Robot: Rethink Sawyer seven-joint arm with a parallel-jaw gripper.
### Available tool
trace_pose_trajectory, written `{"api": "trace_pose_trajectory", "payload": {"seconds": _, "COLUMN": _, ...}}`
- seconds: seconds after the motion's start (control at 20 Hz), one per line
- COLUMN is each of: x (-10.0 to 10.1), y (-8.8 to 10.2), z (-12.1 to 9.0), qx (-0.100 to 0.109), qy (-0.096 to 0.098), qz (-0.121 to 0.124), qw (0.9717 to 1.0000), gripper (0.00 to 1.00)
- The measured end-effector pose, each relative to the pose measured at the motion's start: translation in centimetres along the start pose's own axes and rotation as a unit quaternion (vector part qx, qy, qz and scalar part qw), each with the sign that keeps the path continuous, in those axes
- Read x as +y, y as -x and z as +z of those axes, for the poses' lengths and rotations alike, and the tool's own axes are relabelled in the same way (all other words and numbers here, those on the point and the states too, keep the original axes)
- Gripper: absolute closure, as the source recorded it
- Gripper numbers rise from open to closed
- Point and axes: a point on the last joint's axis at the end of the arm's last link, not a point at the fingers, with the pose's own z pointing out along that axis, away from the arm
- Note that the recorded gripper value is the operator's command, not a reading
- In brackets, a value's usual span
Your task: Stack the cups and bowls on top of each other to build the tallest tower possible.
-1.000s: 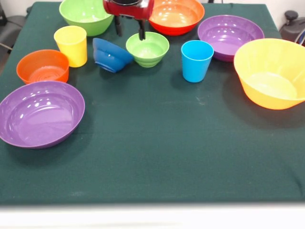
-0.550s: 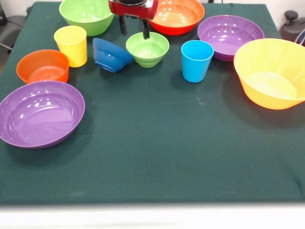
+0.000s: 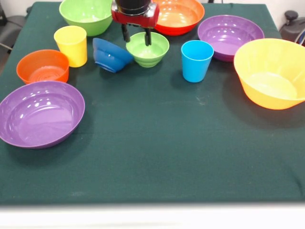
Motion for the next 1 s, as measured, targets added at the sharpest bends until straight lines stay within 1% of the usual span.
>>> {"api": "trace_pose_trajectory", "payload": {"seconds": 0.5, "x": -0.5, "y": 1.9, "z": 0.5, "qx": -0.012, "qy": -0.003, "qz": 0.003, "qw": 0.9999, "gripper": 0.0}}
{"api": "trace_pose_trajectory", "payload": {"seconds": 0.7, "x": -0.8, "y": 2.8, "z": 0.4, "qx": -0.021, "qy": -0.006, "qz": 0.001, "qw": 0.9998, "gripper": 0.0}}
{"api": "trace_pose_trajectory", "payload": {"seconds": 1.0, "x": -1.1, "y": 4.7, "z": -0.4, "qx": -0.042, "qy": -0.012, "qz": -0.002, "qw": 0.999, "gripper": 0.0}}
